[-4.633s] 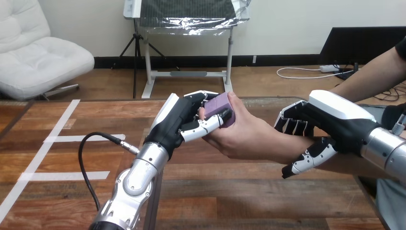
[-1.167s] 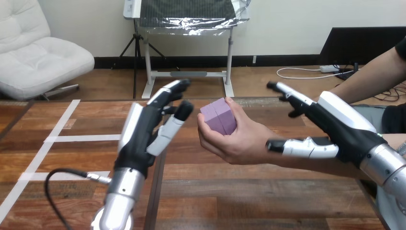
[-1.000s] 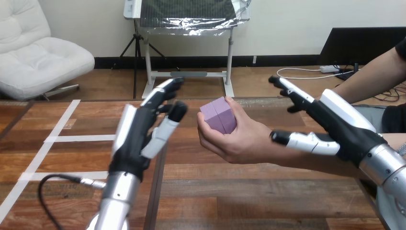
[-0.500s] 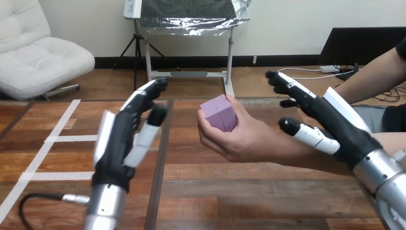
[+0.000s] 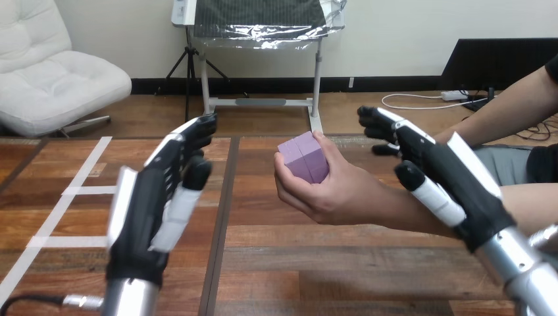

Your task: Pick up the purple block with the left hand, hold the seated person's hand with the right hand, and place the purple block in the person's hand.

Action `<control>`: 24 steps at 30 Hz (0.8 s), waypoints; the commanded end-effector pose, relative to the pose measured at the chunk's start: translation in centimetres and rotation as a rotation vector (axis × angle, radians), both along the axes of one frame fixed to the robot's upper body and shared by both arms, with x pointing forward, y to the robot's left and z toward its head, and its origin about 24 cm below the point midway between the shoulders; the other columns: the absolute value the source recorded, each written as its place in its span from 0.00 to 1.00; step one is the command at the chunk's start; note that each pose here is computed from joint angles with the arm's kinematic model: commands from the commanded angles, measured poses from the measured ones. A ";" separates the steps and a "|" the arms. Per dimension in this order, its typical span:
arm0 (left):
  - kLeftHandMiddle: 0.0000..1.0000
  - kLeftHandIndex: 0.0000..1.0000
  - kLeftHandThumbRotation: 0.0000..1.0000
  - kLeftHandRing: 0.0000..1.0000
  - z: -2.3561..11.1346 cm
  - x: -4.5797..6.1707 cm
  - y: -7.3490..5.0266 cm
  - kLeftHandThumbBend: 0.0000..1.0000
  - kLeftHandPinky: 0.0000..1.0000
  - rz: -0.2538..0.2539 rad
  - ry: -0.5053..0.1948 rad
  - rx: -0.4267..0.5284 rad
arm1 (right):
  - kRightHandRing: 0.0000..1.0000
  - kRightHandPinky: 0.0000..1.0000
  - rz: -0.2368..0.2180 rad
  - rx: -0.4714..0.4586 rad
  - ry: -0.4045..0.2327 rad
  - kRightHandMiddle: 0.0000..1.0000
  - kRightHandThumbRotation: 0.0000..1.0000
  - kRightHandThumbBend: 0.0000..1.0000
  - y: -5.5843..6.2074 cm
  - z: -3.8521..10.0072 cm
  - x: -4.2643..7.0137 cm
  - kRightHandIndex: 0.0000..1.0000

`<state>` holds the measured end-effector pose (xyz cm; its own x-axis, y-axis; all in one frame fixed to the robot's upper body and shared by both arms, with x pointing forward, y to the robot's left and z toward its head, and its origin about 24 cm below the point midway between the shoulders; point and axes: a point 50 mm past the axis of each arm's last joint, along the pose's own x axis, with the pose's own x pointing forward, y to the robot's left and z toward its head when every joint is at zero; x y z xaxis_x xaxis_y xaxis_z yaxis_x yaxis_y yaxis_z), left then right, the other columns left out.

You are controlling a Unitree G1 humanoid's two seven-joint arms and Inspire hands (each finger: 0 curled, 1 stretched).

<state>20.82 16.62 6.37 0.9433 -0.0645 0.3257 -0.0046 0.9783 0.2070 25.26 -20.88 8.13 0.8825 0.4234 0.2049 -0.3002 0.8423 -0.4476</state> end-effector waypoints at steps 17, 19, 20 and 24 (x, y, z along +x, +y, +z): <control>0.81 0.77 1.00 0.85 5.0 -4.1 0.5 0.78 0.81 -0.044 -0.187 -0.186 | 0.88 0.86 0.087 0.370 -0.227 0.89 0.96 0.97 2.2 4.6 -3.9 0.89; 0.82 0.77 1.00 0.85 5.0 -4.2 0.5 0.77 0.82 -0.040 -0.184 -0.191 | 0.89 0.86 0.090 0.386 -0.227 0.90 0.95 0.97 2.2 4.7 -4.1 0.89; 0.82 0.77 1.00 0.86 5.0 -4.3 0.6 0.77 0.83 -0.037 -0.185 -0.194 | 0.89 0.87 0.089 0.397 -0.227 0.90 0.95 0.97 2.3 4.7 -4.3 0.89; 0.82 0.77 1.00 0.85 5.0 -4.4 0.6 0.74 0.85 -0.031 -0.190 -0.205 | 0.90 0.88 0.083 0.422 -0.228 0.91 0.95 0.98 2.5 4.6 -4.6 0.89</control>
